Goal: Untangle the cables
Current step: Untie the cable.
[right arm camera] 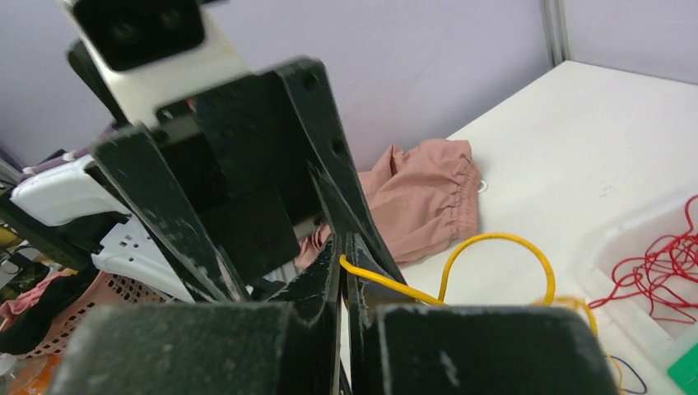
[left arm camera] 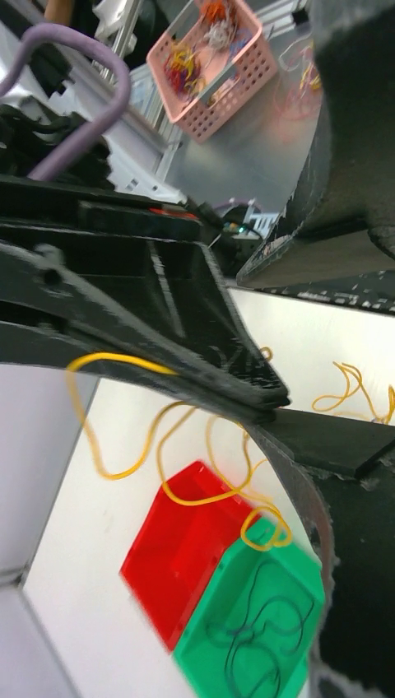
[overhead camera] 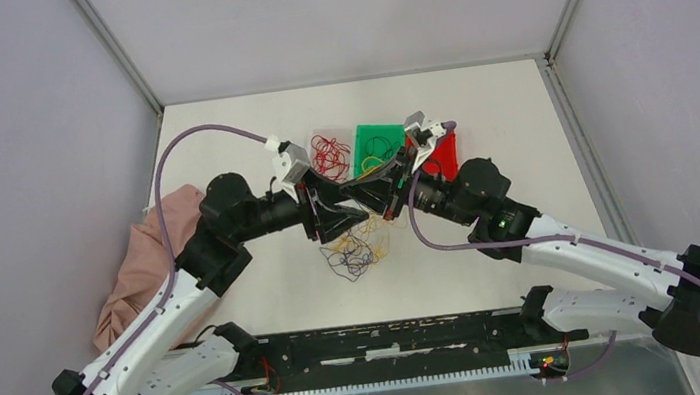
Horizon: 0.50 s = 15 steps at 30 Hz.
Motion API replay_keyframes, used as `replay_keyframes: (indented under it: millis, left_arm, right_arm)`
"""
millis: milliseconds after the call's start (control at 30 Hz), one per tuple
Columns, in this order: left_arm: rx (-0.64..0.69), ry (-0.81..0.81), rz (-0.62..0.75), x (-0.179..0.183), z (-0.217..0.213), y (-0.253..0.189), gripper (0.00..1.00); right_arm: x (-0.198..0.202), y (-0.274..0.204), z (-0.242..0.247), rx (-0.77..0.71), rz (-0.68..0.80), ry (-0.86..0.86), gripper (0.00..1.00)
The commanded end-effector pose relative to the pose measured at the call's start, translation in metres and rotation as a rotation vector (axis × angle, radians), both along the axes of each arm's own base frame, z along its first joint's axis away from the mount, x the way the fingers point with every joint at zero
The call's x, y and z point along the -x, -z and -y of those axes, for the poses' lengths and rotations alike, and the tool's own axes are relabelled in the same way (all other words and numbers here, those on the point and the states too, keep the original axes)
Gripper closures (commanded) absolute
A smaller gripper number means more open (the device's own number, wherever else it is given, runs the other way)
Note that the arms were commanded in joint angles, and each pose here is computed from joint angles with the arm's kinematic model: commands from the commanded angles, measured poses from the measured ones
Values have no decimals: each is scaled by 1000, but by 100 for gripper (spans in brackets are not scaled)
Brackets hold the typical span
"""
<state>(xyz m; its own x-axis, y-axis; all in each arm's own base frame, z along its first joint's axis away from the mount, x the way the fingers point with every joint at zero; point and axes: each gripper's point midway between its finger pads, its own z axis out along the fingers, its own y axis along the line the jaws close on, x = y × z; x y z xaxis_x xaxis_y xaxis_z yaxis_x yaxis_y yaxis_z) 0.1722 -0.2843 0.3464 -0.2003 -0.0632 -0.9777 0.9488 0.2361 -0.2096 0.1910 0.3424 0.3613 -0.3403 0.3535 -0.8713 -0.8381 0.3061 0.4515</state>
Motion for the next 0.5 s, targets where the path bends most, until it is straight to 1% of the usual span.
replay_keyframes:
  millis: [0,133,267,467]
  left_arm:
    - [13,69,-93,23,0,11,37]
    - [12,107,-67,34,-3,13,34]
    - [33,100,-64,29,0,9,35]
    - [94,106,-81,23,7,-10,37]
  right_arm:
    - [12,-61,5,-109,123,-10,99]
    - [12,-66,6,-88,144,-6,99]
    - [17,-71,-1,-93,141,-40,99]
    - [22,-74,-10,-108,137,-54,99]
